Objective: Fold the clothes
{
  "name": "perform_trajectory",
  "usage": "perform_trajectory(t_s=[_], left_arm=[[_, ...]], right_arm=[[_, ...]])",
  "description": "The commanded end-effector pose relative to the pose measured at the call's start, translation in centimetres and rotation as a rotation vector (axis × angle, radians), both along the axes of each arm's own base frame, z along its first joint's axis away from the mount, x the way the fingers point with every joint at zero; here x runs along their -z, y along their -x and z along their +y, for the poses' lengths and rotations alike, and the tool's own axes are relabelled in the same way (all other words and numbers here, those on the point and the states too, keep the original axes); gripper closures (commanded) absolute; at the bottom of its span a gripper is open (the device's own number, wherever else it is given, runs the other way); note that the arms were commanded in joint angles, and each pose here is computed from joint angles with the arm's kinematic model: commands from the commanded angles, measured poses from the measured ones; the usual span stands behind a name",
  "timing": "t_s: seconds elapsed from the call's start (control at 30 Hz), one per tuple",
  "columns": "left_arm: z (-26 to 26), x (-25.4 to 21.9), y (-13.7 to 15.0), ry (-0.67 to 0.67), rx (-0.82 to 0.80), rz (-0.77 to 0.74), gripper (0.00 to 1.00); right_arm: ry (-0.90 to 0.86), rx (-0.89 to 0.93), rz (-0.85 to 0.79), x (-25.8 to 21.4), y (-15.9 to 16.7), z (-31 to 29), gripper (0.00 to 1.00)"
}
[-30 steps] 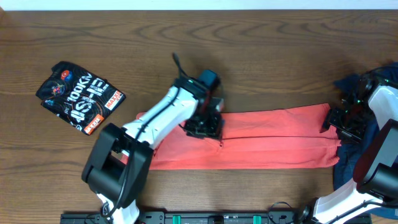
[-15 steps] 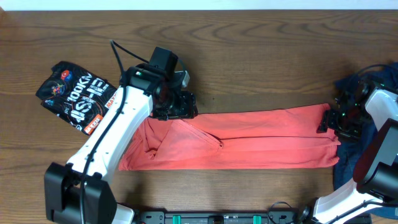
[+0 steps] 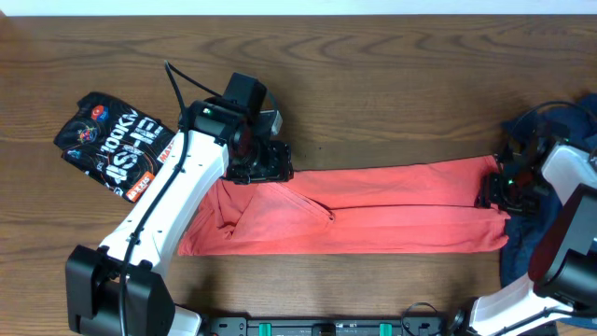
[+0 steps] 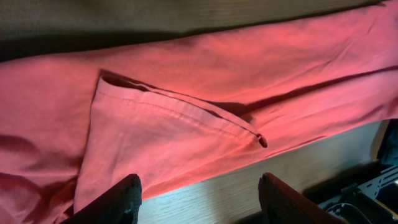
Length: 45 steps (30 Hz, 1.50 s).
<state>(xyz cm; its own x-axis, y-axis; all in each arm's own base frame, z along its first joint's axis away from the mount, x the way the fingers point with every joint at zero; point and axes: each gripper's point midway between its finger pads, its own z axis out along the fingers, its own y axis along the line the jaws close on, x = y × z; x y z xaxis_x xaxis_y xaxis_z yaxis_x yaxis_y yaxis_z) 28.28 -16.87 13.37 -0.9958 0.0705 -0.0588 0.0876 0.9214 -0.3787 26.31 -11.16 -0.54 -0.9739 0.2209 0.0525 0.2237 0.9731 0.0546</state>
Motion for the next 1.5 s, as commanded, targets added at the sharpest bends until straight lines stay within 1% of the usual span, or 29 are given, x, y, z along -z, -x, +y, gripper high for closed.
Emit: perform_trajectory(t_s=[0.0,0.07,0.1,0.17,0.2,0.33,0.53,0.7,0.9,1.1,1.33,1.47], left_arm=[[0.4,0.3,0.2,-0.017,-0.010,0.012,0.38],[0.4,0.3,0.2,-0.017,-0.010,0.012,0.38],[0.4,0.3,0.2,-0.017,-0.009,0.013,0.38],[0.5,0.3,0.1,-0.019,-0.012,0.012,0.38],[0.6,0.3,0.1,-0.021,-0.016,0.010,0.38],[1.8,0.3,-0.3,-0.024,-0.055,0.021,0.38],[3.8,0.4,-0.6,-0.032,-0.118,0.050,0.38],[4.8,0.4,-0.7,-0.034,-0.149,0.060,0.38],[5.0,0.4,-0.6,-0.036,-0.154,0.066,0.38],[5.0,0.5,-0.6,-0.036,-0.154,0.069,0.38],[5.0,0.5,-0.5,-0.036,-0.154,0.069,0.37],[5.0,0.5,-0.6,-0.037,-0.154,0.069,0.37]], right_arm=[[-0.048,-0.020,0.064,2.2,2.1,1.0,0.40],[-0.045,-0.020,0.059,2.1,1.9,0.9,0.47],[-0.045,-0.020,0.057,2.1,1.9,0.9,0.55],[-0.043,-0.020,0.053,2.0,1.7,0.8,0.80],[-0.044,-0.019,0.046,1.9,1.5,0.8,0.86],[-0.025,0.042,0.018,0.7,-0.2,0.1,0.99],[-0.001,0.101,-0.034,-4.3,-3.9,-1.2,0.99],[-0.072,0.055,-0.019,-8.2,-5.1,1.8,0.99],[-0.092,-0.104,0.063,-9.4,-4.3,7.4,0.99],[-0.080,-0.187,0.139,-9.5,-3.1,13.0,0.99],[-0.047,-0.273,0.164,-9.4,-1.9,19.4,0.99],[-0.036,-0.345,0.141,-8.9,-1.4,22.5,0.99]])
